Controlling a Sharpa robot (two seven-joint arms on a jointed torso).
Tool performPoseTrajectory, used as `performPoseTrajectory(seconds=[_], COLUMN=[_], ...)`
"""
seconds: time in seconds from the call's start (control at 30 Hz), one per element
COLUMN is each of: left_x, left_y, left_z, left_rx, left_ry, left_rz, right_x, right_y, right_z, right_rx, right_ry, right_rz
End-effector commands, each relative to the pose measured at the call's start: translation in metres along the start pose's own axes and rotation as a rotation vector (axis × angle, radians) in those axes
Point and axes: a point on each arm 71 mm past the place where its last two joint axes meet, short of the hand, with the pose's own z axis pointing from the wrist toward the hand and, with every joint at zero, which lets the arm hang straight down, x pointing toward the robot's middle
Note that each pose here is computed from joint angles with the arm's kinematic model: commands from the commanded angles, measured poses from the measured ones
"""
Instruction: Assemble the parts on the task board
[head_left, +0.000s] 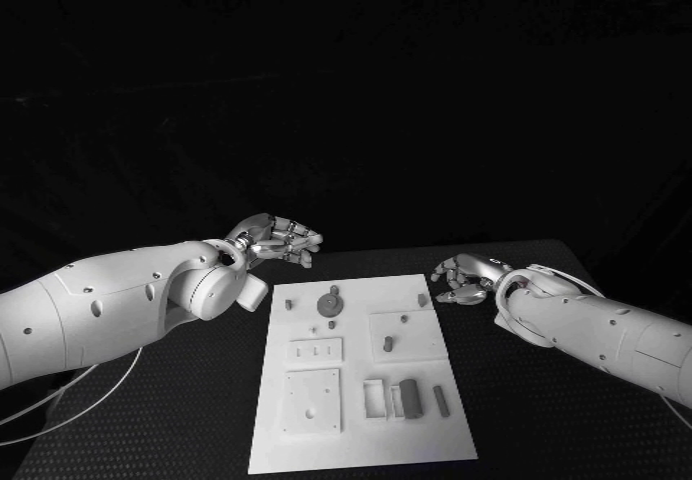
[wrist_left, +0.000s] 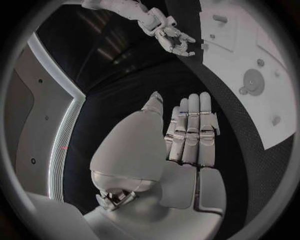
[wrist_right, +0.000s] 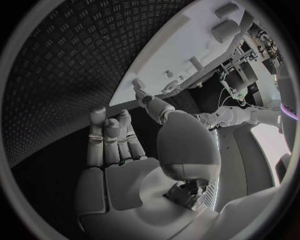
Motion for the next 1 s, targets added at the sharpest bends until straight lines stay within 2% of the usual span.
performPoseTrajectory(seconds=[0.03, 0.33, 1.0], left_x=[0.0027, 0.0036, 0.0051], left_y=[-0.0016, -0.0018, -0.0022], left_z=[-0.0003, -0.0021, -0.0034], left_rx=[0.012, 0.011, 0.007], left_ry=[0.021, 0.026, 0.03], left_rz=[-0.002, -0.001, -0.001], right_x=[0.005, 0.016, 0.024], right_y=[0.004, 0.01, 0.017], right_z=[0.002, 0.004, 0.011], right_rx=[-0.014, -0.02, -0.019], right_ry=[0.01, 0.038, 0.037], right_rz=[-0.014, -0.005, -0.01])
